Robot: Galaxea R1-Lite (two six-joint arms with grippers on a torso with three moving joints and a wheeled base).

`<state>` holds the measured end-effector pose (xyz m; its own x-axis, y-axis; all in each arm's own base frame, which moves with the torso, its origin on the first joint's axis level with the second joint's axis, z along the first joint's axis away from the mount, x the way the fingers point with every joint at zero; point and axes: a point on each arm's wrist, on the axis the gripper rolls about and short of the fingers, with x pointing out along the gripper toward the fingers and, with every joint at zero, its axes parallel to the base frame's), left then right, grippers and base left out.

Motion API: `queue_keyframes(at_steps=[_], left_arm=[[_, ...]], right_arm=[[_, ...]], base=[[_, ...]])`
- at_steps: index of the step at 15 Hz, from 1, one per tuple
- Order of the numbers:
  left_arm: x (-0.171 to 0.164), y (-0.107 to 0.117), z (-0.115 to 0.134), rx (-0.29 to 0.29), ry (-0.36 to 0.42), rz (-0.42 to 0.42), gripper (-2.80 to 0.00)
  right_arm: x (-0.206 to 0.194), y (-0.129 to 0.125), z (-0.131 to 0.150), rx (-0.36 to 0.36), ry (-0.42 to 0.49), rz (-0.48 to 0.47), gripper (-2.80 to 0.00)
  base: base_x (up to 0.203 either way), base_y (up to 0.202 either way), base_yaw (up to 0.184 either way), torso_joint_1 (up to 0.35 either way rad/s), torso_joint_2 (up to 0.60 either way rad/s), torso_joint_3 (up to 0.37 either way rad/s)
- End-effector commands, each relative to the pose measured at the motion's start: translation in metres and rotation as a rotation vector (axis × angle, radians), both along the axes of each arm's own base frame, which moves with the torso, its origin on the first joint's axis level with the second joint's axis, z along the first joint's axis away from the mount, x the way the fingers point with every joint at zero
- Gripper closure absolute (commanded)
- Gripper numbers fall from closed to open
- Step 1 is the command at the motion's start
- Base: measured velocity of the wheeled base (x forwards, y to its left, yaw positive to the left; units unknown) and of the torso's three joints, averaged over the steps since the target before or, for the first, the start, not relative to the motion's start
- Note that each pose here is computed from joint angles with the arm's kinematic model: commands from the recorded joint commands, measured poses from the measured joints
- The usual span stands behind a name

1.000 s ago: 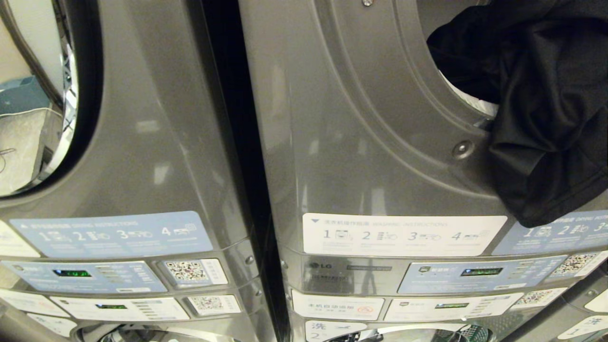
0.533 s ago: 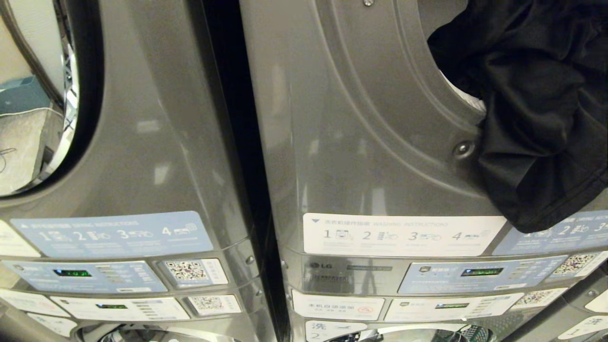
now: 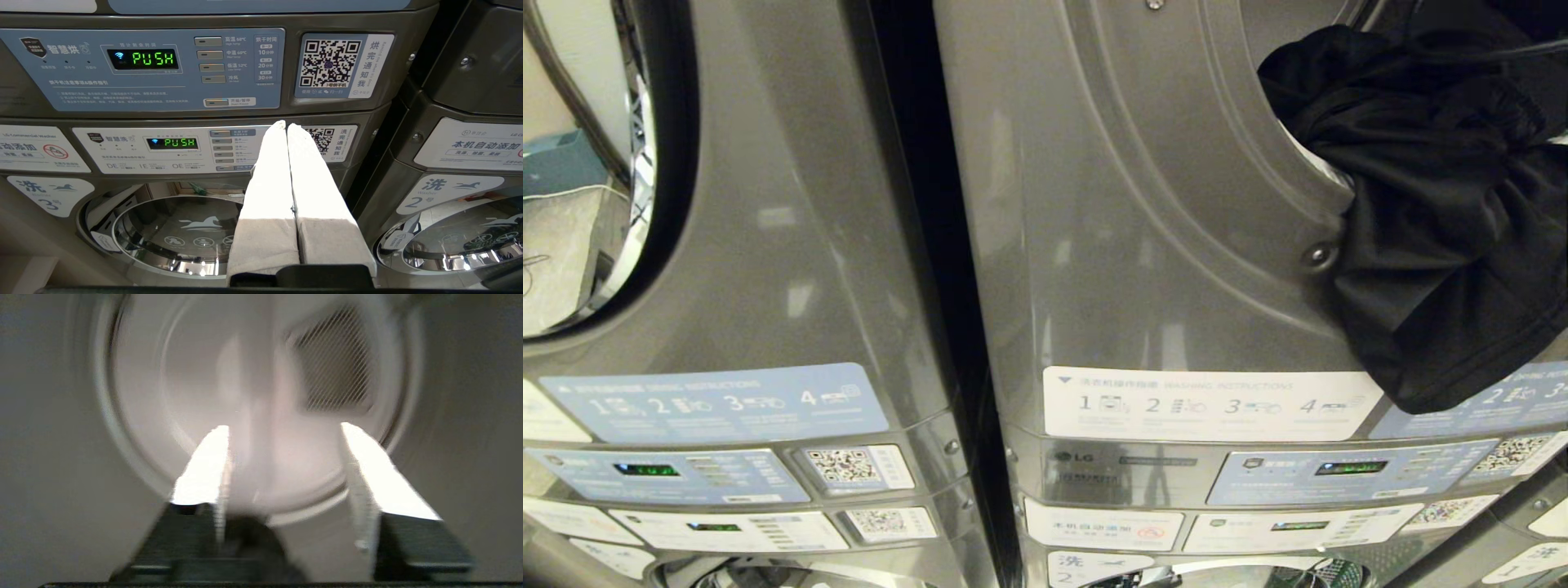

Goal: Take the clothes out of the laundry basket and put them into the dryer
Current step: Put the clothes in the dryer

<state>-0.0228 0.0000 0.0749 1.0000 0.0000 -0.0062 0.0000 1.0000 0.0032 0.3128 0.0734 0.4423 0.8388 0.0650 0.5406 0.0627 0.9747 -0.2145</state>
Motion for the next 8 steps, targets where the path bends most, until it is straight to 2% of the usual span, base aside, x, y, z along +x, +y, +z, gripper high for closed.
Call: queue_keyframes(at_steps=[1,4,8], left_arm=[[0.000,0.000,0.000,0.000,0.001,0.000,0.00],[0.000,0.000,0.000,0.000,0.000,0.000,0.00],[0.000,0.000,0.000,0.000,0.001,0.000,0.00]], right_arm=[[-0.010,-0.002,0.005,0.005,0.031,0.008,-2.80],[-0.052,-0.004,0.022,0.024,0.036,0.045,-2.80],[-0.127,-0.012,0.023,0.051,0.099,0.119,-2.80]], base=[[0.000,0.000,0.000,0.000,0.00,0.000],[0.000,0.000,0.000,0.000,0.00,0.000],[0.000,0.000,0.000,0.000,0.00,0.000]])
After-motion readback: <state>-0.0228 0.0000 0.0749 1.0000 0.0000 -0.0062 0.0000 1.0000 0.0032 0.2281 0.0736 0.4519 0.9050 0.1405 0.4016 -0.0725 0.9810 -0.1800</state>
